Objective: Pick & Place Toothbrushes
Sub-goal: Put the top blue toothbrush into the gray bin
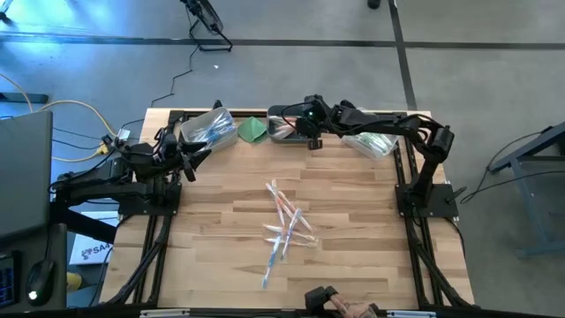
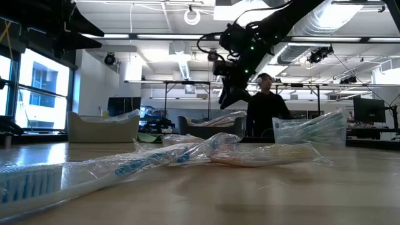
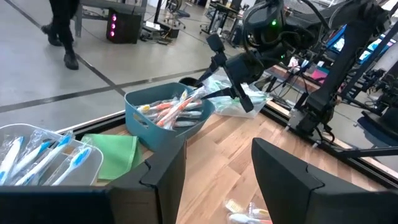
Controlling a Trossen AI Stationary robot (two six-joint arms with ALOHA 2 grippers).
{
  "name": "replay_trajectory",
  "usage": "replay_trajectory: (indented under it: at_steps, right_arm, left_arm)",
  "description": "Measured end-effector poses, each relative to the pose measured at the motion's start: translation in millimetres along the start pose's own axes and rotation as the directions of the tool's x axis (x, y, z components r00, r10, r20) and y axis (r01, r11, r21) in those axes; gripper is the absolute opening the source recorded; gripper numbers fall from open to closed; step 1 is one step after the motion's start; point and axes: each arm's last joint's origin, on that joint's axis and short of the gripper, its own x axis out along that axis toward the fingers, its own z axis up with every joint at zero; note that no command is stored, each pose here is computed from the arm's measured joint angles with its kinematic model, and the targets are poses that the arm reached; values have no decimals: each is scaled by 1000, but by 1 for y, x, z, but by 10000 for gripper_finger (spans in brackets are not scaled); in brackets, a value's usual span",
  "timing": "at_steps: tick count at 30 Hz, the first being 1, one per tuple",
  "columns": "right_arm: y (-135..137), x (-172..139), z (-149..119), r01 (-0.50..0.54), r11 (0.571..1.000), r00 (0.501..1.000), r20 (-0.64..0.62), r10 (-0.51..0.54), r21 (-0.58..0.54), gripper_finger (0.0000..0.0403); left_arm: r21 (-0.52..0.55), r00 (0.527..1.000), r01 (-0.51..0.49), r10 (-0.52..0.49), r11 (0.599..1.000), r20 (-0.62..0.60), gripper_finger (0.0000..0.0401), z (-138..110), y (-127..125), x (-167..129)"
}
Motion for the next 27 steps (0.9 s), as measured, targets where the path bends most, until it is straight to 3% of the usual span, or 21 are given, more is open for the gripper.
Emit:
replay_trajectory:
  at_steps: [5, 13, 27]
  right_arm:
    - [-4, -1, 4, 89, 996, 996, -3, -89, 19, 175]
    - [-10, 0, -1, 171, 985, 981, -87, -173, -30, 169]
    - [-26, -34, 6, 249, 968, 968, -11, -249, 11, 164]
  left_arm:
    - [9, 1000, 0, 0, 1000, 0, 179, 0, 0, 0]
    - [9, 1000, 0, 0, 1000, 0, 179, 0, 0, 0]
    - [10, 1000, 0, 0, 1000, 1, 179, 0, 0, 0]
